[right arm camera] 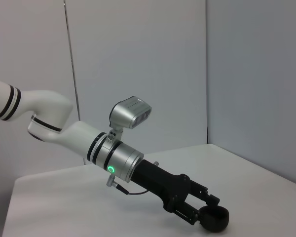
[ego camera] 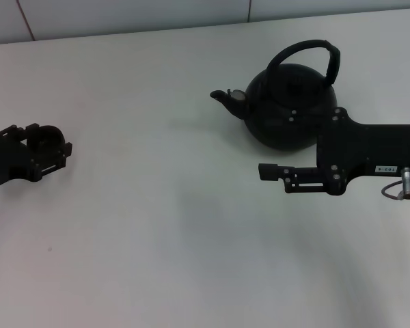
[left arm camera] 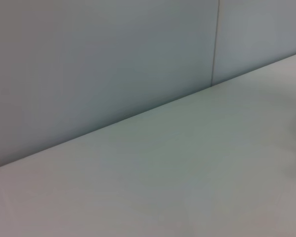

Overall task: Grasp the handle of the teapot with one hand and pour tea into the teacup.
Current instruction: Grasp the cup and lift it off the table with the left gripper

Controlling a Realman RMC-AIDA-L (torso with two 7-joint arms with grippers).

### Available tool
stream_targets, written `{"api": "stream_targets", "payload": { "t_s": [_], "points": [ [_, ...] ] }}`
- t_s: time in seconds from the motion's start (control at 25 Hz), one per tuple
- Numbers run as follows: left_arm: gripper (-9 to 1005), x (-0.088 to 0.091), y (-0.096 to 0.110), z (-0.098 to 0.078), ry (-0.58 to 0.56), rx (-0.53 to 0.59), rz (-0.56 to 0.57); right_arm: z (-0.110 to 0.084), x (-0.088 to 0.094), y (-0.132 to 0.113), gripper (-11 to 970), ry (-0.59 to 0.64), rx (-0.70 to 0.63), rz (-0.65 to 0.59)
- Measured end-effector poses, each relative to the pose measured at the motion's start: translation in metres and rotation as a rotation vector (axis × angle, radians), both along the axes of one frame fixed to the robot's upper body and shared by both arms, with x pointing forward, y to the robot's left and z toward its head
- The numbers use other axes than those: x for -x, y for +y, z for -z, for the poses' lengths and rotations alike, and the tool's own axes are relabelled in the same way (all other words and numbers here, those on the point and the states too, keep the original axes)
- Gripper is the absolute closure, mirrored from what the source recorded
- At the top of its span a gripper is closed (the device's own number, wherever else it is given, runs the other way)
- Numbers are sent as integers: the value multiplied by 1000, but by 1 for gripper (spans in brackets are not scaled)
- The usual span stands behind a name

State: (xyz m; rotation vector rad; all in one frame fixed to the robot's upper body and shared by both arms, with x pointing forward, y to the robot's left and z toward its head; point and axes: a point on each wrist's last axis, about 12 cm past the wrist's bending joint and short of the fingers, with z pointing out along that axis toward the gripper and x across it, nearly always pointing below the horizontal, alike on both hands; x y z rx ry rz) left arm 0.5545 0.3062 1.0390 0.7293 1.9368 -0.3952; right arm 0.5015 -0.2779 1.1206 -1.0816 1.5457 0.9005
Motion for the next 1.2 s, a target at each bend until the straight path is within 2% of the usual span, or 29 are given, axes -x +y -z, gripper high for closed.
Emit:
{"api": "stream_targets", "payload": {
  "t_s": [0.32,0.56,0.76,1.2],
  "points": [
    [342,-2,-2,-1,-4,1,4,0,0,-2,258,-1,1,6],
    [507,-2,-2,-1,-5,1,5,0,0,-2,259,-1,0,5],
    [539,-2,-2,-2,-6,0,6,0,0,-1,259,-2,1,6],
    [538,-3,-2,-4,-14,0,11,0,-1,0,258,-1,1,4]
  ]
}}
